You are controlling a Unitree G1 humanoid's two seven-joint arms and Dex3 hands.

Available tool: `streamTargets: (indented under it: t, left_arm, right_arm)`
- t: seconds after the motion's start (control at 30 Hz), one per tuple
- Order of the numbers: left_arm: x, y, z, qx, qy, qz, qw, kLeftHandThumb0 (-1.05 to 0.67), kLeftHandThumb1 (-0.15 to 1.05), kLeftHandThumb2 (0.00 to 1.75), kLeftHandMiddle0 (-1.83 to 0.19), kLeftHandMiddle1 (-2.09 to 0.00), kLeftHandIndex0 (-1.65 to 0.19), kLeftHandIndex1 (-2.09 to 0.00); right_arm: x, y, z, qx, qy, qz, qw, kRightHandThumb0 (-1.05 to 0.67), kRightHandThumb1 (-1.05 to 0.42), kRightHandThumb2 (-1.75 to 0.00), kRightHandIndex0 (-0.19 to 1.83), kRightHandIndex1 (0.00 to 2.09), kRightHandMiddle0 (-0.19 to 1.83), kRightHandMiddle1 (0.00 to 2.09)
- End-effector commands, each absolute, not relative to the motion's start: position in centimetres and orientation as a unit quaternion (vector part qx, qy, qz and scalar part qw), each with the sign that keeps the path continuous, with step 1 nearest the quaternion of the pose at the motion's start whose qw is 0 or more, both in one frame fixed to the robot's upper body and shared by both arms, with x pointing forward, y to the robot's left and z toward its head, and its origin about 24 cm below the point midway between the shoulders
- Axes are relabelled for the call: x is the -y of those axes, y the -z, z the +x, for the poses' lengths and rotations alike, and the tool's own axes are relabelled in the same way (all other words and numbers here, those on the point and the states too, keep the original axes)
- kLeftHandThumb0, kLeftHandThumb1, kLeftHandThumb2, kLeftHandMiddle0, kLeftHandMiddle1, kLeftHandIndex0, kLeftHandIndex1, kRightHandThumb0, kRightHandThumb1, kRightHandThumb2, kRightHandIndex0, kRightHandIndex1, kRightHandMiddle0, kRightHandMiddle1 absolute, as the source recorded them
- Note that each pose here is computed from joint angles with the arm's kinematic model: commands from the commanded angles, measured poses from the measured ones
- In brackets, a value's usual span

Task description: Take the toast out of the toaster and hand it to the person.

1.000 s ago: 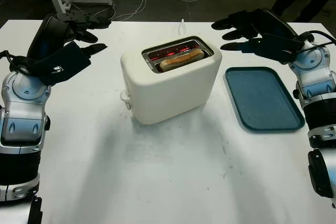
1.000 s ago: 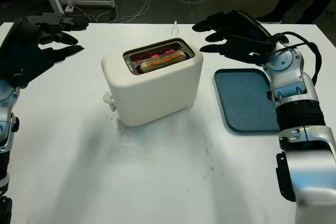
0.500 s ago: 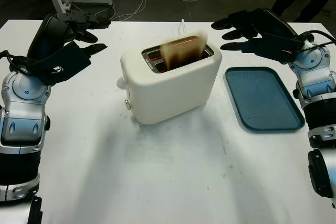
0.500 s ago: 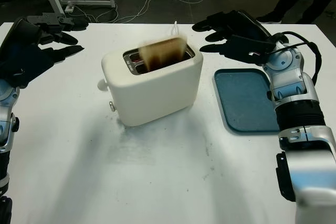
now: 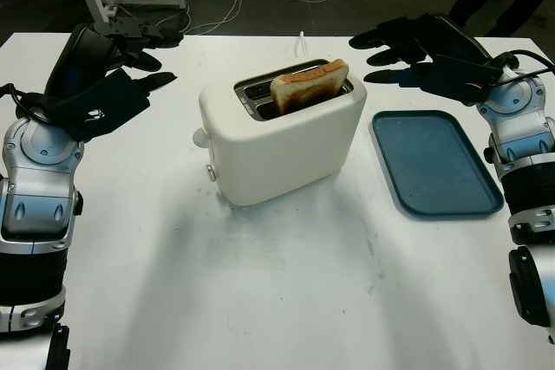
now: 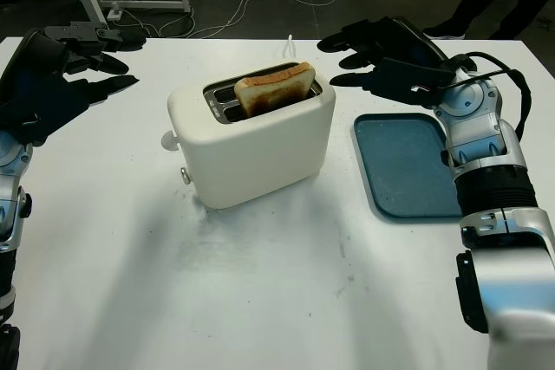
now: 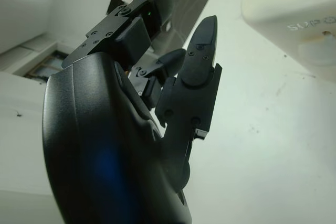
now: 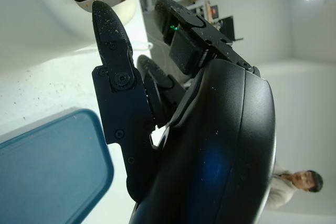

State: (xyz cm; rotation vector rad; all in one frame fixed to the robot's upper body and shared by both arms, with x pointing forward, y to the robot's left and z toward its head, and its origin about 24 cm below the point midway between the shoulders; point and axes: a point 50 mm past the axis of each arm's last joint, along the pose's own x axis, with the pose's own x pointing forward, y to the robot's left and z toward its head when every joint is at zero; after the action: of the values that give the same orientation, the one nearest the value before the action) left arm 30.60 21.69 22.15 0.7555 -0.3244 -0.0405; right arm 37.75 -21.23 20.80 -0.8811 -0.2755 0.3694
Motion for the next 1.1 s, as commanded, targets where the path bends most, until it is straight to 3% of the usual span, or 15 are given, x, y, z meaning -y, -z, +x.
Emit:
streamTargets:
  t: [0.0,0.3,0.47,0.67,1.07]
  left_arm:
    - [-21.7,-22.0,30.6,0.161,0.018,0.370,0.915,-0.30,0.92,0.07,-0.52,-0.85,-0.75,-0.18]
    - [-21.6,-22.1,30.6,0.161,0.018,0.369,0.915,-0.29,0.91,0.06,-0.52,-0.86,-0.75,-0.19]
    - [-21.7,-22.2,30.6,0.159,0.017,0.366,0.917,-0.30,0.92,0.06,-0.51,-0.86,-0.75,-0.19]
    - [-21.7,-22.2,30.6,0.160,0.019,0.368,0.916,-0.29,0.92,0.05,-0.51,-0.87,-0.75,-0.20]
    - [-21.7,-22.2,30.6,0.158,0.017,0.369,0.916,-0.27,0.92,0.05,-0.52,-0.85,-0.75,-0.20]
  right_arm:
    - [21.4,-21.6,37.8,0.145,-0.167,-0.413,0.883,-0.55,-0.83,0.00,0.85,0.00,0.77,0.00]
    - [19.9,-27.3,37.9,0.223,-0.160,-0.423,0.864,-0.45,-0.68,0.00,0.83,0.01,0.78,0.01]
    - [17.7,-29.9,37.3,0.273,-0.191,-0.471,0.817,-0.58,-0.68,-0.01,0.88,0.03,0.80,0.02]
    - [15.0,-30.4,37.1,0.285,-0.220,-0.527,0.770,-0.76,-0.70,-0.01,0.94,0.09,0.83,0.03]
    - [11.0,-28.7,37.5,0.246,-0.273,-0.584,0.724,-0.68,-0.70,0.00,0.84,0.06,0.81,0.01]
